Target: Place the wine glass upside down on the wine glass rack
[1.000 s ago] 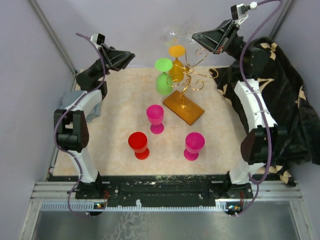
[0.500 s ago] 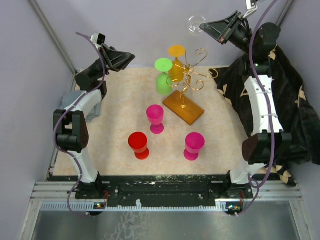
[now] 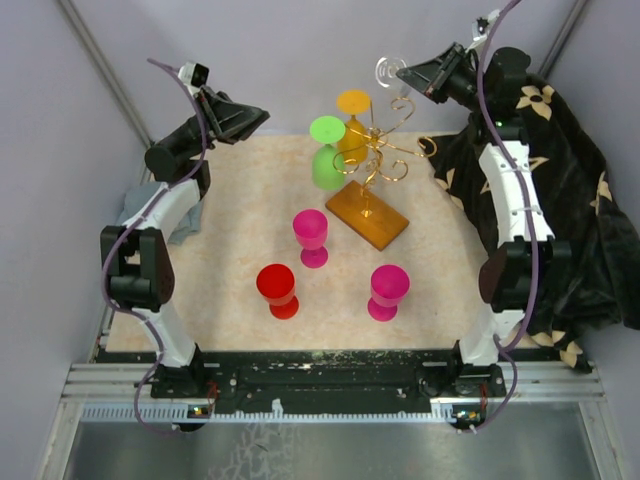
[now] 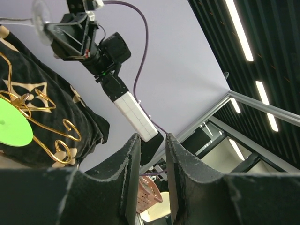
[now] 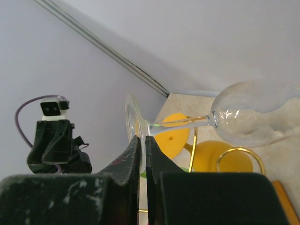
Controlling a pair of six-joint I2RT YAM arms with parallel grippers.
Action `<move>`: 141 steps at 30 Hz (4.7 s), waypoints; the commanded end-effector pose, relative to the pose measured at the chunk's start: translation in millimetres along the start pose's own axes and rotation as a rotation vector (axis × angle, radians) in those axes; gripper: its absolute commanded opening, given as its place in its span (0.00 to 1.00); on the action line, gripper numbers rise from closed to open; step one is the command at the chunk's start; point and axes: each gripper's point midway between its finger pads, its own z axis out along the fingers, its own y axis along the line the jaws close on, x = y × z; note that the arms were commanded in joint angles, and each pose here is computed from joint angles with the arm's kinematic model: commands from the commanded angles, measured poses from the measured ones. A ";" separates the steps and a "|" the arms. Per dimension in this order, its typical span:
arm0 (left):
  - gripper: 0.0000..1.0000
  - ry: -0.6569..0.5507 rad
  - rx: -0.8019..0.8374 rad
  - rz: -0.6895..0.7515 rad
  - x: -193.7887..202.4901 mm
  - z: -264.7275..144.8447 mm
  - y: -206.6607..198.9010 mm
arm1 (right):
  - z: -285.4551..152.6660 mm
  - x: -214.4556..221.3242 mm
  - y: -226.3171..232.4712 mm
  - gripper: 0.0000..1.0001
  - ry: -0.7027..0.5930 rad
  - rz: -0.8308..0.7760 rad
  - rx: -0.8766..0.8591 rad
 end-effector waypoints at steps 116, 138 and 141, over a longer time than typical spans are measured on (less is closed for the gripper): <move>0.34 0.037 -0.030 0.005 17.3 -4.3 -7.8 | -4.7 6.7 -55.5 0.35 0.057 0.105 0.110; 0.33 0.045 -0.039 0.002 19.2 -5.5 -5.5 | -9.6 5.4 -64.6 0.38 0.063 0.062 0.185; 0.34 0.046 -0.040 0.001 19.0 -5.7 -4.9 | -10.6 6.9 -66.5 0.40 0.068 0.070 0.189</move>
